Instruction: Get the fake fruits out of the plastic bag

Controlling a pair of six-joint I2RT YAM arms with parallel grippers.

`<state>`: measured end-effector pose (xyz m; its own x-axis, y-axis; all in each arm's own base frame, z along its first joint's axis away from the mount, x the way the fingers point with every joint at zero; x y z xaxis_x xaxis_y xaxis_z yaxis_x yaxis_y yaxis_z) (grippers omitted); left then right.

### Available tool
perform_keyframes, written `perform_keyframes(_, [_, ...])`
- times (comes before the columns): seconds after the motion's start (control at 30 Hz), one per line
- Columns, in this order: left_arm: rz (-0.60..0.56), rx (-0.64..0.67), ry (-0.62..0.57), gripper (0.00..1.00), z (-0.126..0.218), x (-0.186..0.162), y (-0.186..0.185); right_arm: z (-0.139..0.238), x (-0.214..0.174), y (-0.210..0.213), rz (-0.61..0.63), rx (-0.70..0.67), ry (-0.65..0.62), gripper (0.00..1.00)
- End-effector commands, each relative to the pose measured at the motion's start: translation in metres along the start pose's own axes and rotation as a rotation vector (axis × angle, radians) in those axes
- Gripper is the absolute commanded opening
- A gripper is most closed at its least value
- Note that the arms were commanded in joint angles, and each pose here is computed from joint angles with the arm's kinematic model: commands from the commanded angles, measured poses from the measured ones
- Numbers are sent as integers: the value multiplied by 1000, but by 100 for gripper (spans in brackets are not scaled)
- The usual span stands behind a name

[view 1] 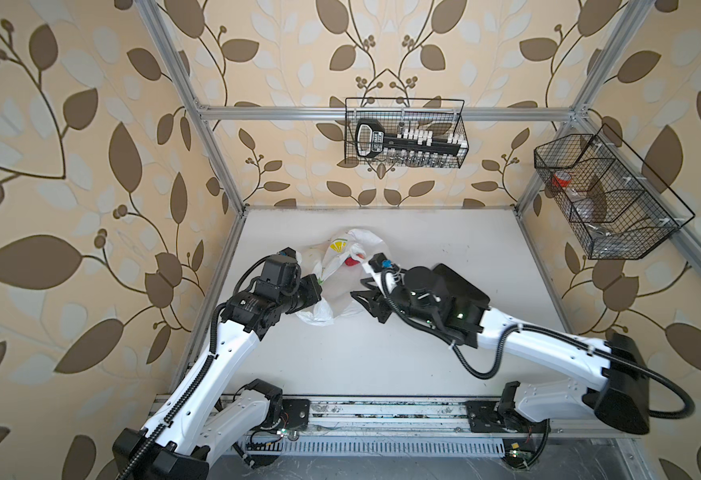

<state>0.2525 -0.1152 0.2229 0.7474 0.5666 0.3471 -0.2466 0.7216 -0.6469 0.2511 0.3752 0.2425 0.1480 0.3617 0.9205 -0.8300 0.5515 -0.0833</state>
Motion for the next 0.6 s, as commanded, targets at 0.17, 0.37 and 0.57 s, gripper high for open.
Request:
perform_keyframes(0.17, [-32,-4,-16,0,17,-2,-1,-100,-17,-38,-104,-183,47,32])
perform_keyframes(0.37, [-42,45,-12,0,22,-5,9,-154,-40,-45,-349,-129,78,58])
perform_keyframes(0.57, [-39,55,-5,0,22,-5,9,-189,-57,-44,-456,-129,89,73])
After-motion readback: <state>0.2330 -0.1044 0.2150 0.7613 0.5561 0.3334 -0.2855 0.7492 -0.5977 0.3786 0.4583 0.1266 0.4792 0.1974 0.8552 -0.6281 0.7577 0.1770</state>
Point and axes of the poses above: each gripper's point midway between its finger pads, its own z axis back along the fingers, its own y axis along the line the jaws close on, x = y × z, the point moved 1 cm from there along z, back along the fingers, and after that the axes turned 12 degrees about z, right-handed, at the moved point
